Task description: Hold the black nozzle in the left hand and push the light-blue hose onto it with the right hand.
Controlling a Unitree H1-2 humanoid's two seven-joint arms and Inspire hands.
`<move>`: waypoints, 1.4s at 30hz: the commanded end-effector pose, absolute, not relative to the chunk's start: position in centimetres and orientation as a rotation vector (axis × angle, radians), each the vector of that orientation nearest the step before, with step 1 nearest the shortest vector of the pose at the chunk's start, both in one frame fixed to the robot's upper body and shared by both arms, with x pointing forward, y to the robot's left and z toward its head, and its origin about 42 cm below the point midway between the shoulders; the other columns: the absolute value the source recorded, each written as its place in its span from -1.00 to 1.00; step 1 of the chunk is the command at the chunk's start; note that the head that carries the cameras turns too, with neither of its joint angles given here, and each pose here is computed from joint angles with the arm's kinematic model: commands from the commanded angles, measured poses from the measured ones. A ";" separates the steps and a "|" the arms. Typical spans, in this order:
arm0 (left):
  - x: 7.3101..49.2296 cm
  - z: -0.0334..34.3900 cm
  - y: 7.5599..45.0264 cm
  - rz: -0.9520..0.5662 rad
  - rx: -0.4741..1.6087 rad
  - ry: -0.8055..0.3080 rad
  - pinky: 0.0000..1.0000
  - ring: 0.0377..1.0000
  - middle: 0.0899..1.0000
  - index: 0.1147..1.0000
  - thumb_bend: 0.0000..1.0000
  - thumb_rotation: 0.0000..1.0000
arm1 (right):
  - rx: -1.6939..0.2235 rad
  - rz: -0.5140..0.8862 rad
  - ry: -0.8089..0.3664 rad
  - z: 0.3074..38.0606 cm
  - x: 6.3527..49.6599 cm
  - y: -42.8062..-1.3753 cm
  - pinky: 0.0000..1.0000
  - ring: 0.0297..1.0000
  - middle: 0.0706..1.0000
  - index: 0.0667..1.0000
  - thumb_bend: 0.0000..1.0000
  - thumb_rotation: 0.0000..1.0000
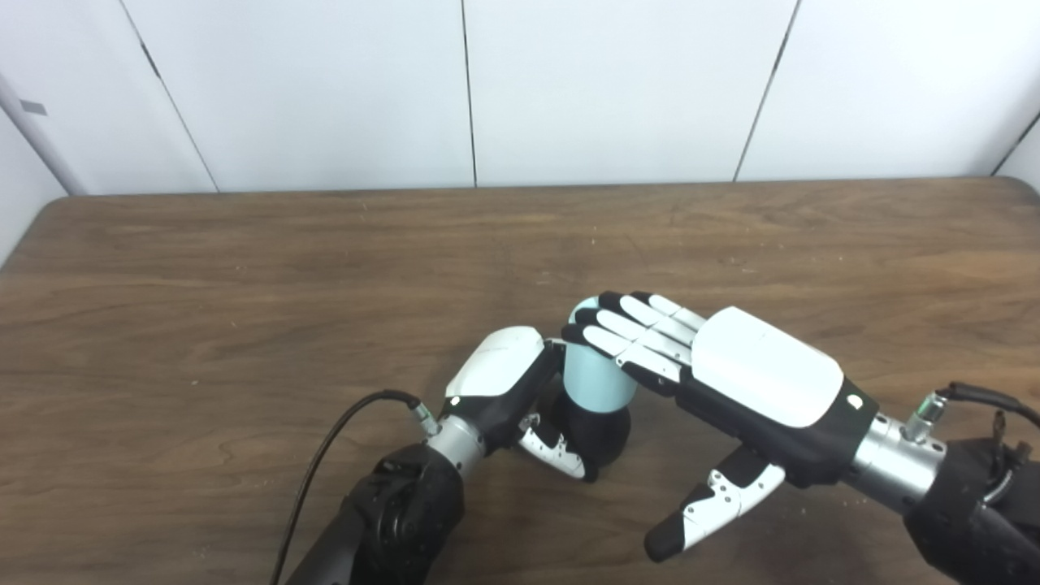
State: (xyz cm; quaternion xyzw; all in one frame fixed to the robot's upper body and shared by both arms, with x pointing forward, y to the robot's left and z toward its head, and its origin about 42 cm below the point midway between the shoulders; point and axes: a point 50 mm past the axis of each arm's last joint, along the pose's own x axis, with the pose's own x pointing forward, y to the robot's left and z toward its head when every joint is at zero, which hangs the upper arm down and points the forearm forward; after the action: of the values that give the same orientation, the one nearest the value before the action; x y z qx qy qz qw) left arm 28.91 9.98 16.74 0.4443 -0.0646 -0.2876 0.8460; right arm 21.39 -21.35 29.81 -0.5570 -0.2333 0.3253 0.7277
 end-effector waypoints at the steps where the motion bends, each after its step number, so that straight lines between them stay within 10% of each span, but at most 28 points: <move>1: 27.0 12.5 10.5 -0.742 0.945 0.112 0.66 0.26 -0.13 -0.16 0.05 -1.00 | -1.245 0.790 -0.449 28.8 21.2 -21.6 1.00 1.00 1.00 1.00 0.37 1.00; 42: 27.1 12.4 10.9 -0.741 0.948 0.109 0.68 0.26 -0.09 -0.17 0.05 -1.00 | -1.225 0.788 -0.427 27.6 21.3 -21.2 1.00 1.00 1.00 1.00 0.37 1.00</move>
State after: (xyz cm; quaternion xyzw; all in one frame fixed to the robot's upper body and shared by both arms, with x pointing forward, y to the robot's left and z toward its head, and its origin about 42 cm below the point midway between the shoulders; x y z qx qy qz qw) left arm 28.84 10.01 16.72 0.4460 -0.0647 -0.2867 0.8454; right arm 21.39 -21.03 29.09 -0.5524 -0.2349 0.3200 0.7330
